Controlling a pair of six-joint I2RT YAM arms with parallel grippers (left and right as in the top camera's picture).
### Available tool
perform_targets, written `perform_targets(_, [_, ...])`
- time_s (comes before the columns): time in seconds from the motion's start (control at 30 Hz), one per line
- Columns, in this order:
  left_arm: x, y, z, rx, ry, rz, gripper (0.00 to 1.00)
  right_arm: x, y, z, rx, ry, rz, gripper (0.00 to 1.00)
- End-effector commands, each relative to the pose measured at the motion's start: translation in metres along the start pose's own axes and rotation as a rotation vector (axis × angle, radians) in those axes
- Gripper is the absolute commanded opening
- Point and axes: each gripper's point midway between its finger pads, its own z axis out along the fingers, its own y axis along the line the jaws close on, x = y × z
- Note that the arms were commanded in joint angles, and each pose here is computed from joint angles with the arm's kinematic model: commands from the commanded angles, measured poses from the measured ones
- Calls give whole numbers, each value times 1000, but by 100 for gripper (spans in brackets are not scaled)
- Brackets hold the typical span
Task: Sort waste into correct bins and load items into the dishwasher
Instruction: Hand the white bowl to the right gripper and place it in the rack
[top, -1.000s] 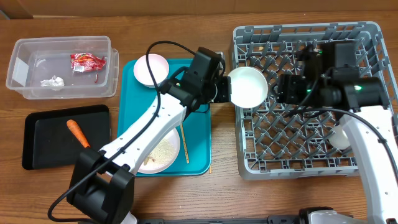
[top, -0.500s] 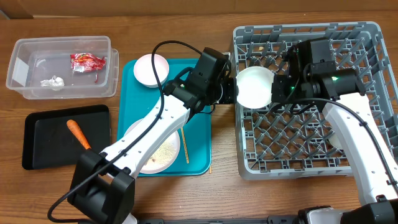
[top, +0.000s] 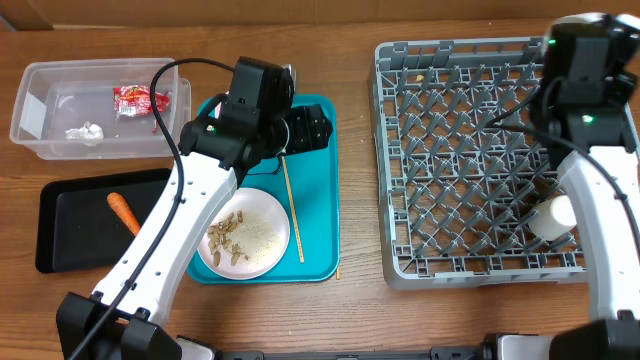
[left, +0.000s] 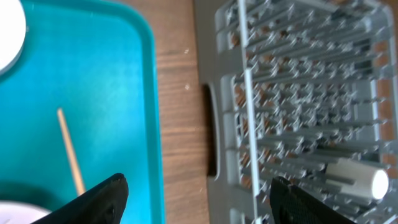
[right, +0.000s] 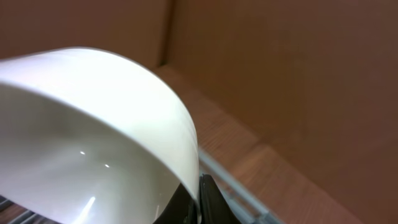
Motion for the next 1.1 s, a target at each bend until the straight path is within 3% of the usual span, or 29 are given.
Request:
perform_targets(0.0, [-5, 0, -6, -2, -16, 53, 76, 5, -31, 38, 253, -4, -24, 4])
perform_targets(0.17, [-5, 1, -6, -5, -14, 52, 76, 31, -28, 88, 418, 30, -169, 4])
perform_targets(0.47, [-5, 1, -6, -5, -14, 52, 78, 113, 33, 120, 312, 168, -330, 5])
perform_targets(0.5, [-5, 1, -6, -5, -14, 52, 77, 118, 40, 118, 276, 183, -344, 10])
perform_targets(0.53, [-4, 1, -5, -5, -13, 52, 77, 125, 53, 114, 217, 203, -364, 24])
perform_targets(0.67, [-5, 1, -6, -5, -14, 52, 77, 142, 83, 90, 118, 237, -463, 49])
perform_targets(0.77, [-4, 1, -5, -5, -13, 51, 77, 145, 88, 77, 115, 239, -518, 94])
perform_targets(0.8, [-4, 1, -6, -5, -13, 52, 77, 143, 87, 73, 122, 237, -513, 100])
perform_targets(1.0, [-4, 2, -6, -8, -10, 51, 78, 105, 60, 46, 90, 213, -359, 100])
perform_targets(1.07, [-3, 2, -6, -8, -9, 50, 86, 88, 53, 30, 21, 208, -306, 100])
